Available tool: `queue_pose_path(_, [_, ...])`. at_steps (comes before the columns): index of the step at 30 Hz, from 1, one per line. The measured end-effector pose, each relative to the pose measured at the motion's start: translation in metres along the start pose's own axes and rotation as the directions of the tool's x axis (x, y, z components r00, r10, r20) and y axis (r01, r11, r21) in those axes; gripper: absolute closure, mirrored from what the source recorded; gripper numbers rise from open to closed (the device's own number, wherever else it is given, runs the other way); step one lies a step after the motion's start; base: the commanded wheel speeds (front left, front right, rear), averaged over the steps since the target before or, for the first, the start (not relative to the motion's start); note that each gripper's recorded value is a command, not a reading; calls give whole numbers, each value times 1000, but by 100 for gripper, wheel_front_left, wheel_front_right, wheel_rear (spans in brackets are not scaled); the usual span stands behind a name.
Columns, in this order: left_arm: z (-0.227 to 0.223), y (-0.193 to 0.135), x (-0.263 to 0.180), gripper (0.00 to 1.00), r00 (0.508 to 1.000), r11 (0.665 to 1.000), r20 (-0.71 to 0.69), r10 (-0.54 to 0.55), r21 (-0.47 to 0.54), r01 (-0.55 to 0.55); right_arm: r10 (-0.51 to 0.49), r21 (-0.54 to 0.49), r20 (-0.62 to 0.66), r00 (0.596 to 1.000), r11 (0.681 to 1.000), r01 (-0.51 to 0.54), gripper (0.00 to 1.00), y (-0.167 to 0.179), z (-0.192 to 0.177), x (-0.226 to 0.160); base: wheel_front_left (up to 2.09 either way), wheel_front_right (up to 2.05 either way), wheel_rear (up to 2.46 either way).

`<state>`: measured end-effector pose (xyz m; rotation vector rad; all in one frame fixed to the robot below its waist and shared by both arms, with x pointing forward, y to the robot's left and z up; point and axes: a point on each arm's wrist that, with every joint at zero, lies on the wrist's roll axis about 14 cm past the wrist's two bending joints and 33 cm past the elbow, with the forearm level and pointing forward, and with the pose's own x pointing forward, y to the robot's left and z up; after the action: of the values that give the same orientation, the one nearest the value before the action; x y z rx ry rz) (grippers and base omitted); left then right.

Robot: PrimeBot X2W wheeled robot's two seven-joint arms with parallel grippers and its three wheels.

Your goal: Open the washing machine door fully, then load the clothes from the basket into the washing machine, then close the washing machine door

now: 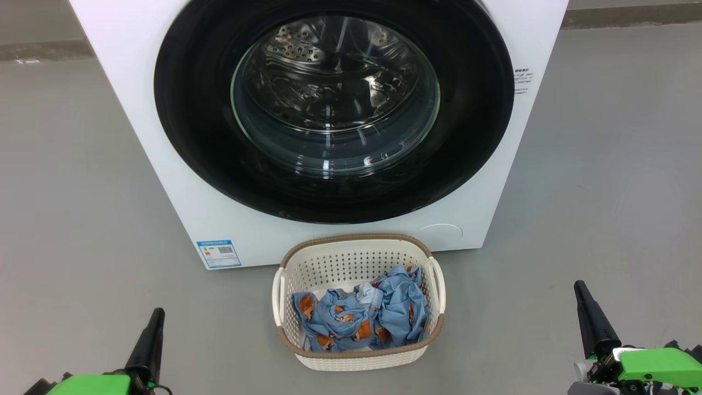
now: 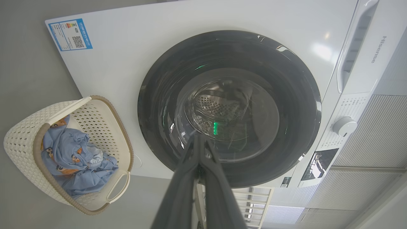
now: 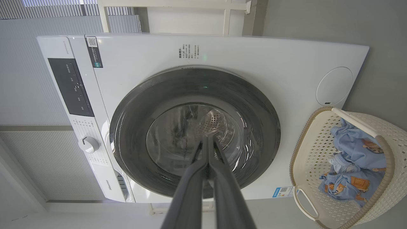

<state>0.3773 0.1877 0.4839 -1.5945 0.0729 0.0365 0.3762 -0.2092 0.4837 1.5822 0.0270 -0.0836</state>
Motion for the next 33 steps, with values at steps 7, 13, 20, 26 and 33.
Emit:
queue_pose_path(7, [0, 0, 0, 100, 1000, 1000, 0, 0, -1, 0, 0, 0, 0, 1000, 1000, 0, 100, 0, 0, 0, 0, 0, 0])
queue_pose_path(13, [0, 0, 0, 100, 1000, 1000, 0, 0, -1, 0, 0, 0, 0, 1000, 1000, 0, 100, 0, 0, 0, 0, 0, 0])
queue_pose_path(20, [0, 0, 0, 100, 1000, 1000, 0, 0, -1, 0, 0, 0, 0, 1000, 1000, 0, 100, 0, 0, 0, 0, 0, 0])
queue_pose_path(26, [0, 0, 0, 100, 1000, 1000, 0, 0, -1, 0, 0, 0, 0, 1000, 1000, 0, 100, 0, 0, 0, 0, 0, 0])
queue_pose_path(33, [0, 0, 0, 100, 1000, 1000, 0, 0, -1, 0, 0, 0, 0, 1000, 1000, 0, 100, 0, 0, 0, 0, 0, 0])
